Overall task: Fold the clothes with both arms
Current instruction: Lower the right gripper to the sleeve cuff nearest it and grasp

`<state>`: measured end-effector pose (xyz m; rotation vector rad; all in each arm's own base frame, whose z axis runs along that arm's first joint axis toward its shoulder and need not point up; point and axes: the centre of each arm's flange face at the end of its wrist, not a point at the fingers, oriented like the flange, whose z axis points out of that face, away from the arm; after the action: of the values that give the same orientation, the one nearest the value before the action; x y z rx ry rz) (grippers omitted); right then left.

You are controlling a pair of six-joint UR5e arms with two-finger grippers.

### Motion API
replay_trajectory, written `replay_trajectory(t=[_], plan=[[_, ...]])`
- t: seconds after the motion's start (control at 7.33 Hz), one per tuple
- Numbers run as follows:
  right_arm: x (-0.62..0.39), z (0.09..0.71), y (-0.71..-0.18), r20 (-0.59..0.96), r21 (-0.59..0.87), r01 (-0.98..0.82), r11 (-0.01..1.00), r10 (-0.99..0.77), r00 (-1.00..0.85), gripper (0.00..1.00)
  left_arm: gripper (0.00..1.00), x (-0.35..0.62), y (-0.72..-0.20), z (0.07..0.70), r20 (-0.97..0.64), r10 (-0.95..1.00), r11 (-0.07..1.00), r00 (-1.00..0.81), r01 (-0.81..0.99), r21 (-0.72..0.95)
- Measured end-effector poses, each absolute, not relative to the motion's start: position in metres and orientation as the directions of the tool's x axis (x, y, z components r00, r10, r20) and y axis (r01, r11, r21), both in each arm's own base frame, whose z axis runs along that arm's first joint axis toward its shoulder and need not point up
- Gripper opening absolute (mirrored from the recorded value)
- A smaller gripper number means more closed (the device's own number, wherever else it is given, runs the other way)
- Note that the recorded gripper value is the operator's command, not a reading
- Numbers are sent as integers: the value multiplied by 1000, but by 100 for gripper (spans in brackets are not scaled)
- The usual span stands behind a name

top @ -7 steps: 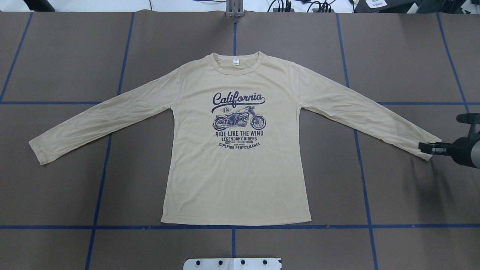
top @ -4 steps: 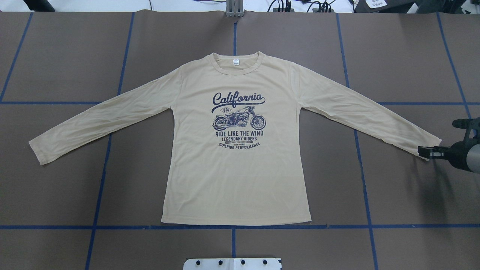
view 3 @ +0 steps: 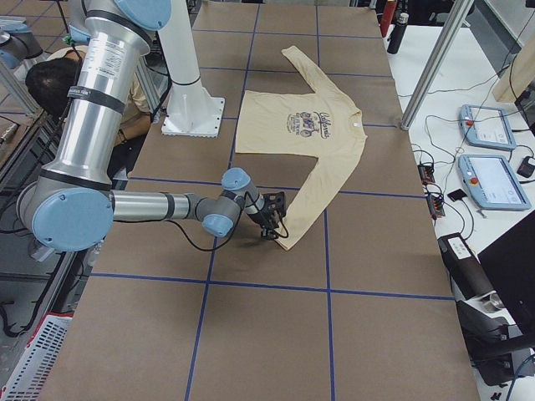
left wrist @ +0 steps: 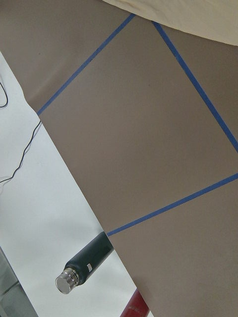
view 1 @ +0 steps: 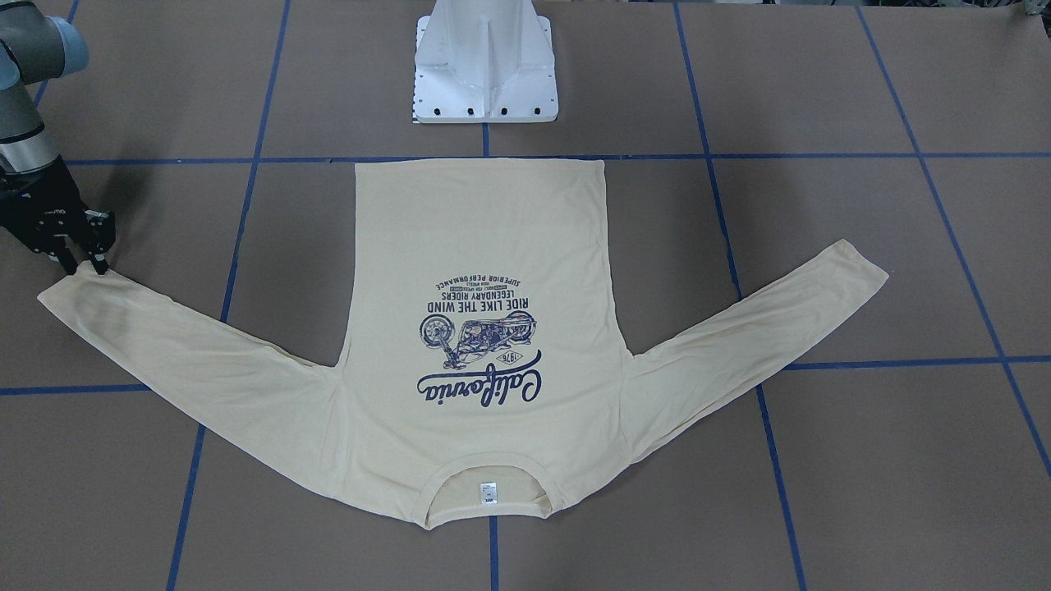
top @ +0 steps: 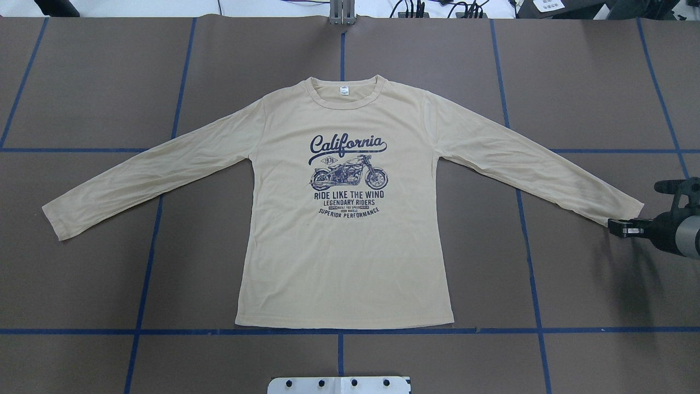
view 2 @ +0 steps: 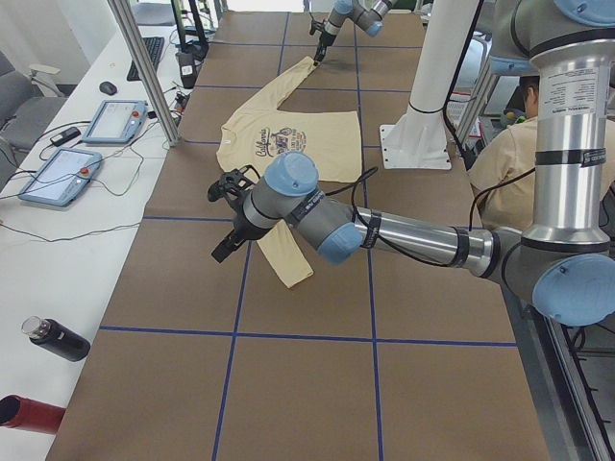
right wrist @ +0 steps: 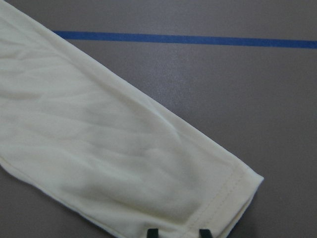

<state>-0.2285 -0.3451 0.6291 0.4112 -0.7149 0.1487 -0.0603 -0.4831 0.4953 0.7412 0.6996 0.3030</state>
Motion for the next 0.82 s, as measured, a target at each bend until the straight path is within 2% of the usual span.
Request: replay_trajectory(t=[0.55,0.82], plan=[[-226,629,-344,658,319,-273,908,-5,753,0,100,-60,-483,495,-474,484,709,736,-13,705],[-215,609,-354,686,317,-298,901,-1,728,0,100,-60,-483,495,-474,484,709,736,-12,705]])
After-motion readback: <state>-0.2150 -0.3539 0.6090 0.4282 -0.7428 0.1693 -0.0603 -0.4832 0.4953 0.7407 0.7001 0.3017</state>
